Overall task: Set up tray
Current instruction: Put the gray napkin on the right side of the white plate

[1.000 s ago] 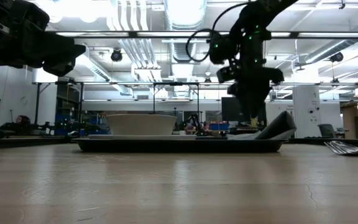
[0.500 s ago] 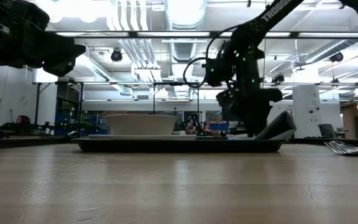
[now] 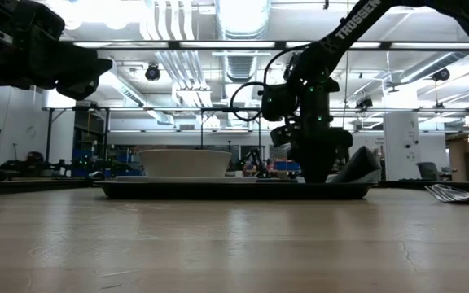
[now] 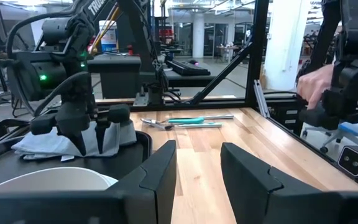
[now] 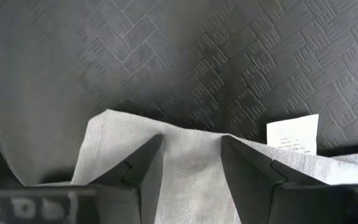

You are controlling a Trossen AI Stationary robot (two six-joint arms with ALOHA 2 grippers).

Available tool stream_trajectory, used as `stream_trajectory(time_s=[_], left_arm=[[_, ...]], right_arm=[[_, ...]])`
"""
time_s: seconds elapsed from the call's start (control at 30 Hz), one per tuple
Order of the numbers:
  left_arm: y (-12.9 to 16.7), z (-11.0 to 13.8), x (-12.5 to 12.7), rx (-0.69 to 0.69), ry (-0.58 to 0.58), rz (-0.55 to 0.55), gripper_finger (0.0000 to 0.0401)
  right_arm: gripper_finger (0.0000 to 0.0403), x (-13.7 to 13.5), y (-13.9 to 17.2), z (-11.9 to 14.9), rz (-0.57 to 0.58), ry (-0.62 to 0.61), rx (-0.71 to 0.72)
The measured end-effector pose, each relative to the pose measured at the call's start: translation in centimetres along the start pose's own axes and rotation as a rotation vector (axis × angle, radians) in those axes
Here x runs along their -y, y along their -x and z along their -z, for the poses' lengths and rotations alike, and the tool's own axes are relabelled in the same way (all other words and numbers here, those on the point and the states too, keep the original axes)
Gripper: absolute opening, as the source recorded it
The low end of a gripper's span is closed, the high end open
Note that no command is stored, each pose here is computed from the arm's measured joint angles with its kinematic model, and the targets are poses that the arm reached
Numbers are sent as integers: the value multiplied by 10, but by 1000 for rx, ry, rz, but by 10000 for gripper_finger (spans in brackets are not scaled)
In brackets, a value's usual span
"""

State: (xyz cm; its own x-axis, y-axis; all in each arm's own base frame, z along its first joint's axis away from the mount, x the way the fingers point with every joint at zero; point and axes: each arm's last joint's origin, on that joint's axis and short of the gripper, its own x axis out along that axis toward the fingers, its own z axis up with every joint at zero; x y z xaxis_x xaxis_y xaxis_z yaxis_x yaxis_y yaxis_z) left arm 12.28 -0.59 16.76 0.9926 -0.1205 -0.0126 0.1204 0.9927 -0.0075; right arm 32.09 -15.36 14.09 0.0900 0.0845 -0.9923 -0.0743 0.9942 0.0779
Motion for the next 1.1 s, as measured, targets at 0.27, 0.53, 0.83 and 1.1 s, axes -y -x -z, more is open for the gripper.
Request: stream_trajectory(time_s=[0.27, 0.53, 0.83, 1.1], left_arm=[[0, 0, 0, -4, 0, 0, 108], [0, 0, 0, -4, 0, 0, 108], [0, 0, 0, -4, 0, 0, 108], [0, 1, 0, -5, 0, 0, 108]], right_arm=[[135, 0, 16, -6, 8, 2, 132], [125, -4, 37, -7, -16, 9, 215], [123, 2, 49, 14, 43, -30, 81], [123, 10, 27, 25, 33, -35, 19]])
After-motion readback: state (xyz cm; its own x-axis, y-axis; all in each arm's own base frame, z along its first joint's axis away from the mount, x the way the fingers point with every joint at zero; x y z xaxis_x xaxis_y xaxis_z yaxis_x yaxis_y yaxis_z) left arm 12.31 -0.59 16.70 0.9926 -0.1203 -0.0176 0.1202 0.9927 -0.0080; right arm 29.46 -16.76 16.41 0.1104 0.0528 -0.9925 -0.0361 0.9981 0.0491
